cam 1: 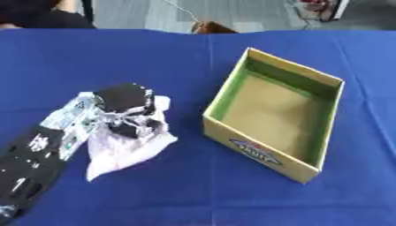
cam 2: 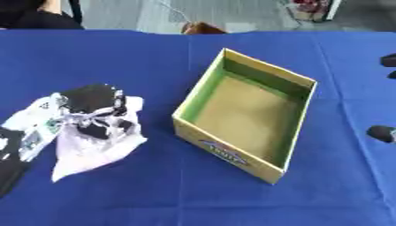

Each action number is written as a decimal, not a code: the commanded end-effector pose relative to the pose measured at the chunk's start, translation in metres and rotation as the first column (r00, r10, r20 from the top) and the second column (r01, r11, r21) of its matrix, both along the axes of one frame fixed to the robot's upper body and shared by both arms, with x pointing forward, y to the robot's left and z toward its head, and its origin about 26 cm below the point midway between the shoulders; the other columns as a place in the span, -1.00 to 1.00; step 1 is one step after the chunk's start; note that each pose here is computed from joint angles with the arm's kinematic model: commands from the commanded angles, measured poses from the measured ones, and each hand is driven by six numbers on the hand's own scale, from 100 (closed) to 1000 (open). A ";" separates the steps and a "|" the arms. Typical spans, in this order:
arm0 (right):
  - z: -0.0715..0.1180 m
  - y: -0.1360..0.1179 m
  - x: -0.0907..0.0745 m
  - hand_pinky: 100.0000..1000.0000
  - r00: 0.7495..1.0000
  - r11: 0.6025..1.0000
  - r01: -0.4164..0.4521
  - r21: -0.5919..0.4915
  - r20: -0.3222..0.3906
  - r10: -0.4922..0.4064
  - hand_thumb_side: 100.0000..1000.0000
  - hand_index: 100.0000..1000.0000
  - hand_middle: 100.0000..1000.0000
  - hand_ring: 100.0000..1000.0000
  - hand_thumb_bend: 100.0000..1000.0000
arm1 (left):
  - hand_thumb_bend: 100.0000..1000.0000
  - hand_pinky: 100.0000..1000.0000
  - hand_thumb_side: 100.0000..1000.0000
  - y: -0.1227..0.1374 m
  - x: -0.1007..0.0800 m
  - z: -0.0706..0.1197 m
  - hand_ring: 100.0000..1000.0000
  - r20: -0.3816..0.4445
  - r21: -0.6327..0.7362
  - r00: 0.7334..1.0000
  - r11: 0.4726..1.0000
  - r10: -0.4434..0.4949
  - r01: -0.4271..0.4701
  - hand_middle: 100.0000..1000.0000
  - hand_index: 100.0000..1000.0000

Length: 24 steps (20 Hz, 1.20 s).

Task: Pick up objects on the table and place them in the box.

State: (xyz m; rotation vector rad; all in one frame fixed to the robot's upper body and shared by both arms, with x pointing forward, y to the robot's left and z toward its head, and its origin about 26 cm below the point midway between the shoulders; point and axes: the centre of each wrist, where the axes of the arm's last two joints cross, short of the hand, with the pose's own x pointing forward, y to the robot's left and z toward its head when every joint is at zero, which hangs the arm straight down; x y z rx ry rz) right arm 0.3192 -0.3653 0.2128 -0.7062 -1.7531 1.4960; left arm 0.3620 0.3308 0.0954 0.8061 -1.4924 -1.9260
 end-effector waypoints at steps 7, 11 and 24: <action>0.011 -0.002 -0.001 0.23 1.000 1.000 0.009 -0.014 0.030 -0.008 0.16 0.84 0.74 0.46 0.37 | -1.00 -1.00 -0.77 0.005 0.001 0.014 -1.00 0.006 0.036 1.000 0.999 -0.004 0.004 -1.00 -1.00; 0.011 -0.003 -0.001 0.23 1.000 1.000 0.009 -0.016 0.029 -0.009 0.15 0.84 0.74 0.46 0.38 | -1.00 -1.00 -0.80 0.007 0.001 0.030 -1.00 0.018 0.079 0.999 0.996 -0.038 0.037 -1.00 -1.00; 0.012 -0.006 -0.002 0.23 1.000 0.999 0.020 -0.039 0.019 -0.019 0.15 0.84 0.74 0.46 0.40 | -1.00 -1.00 -0.85 -0.005 -0.020 0.178 -1.00 0.174 0.102 0.965 0.978 -0.195 0.180 -1.00 -1.00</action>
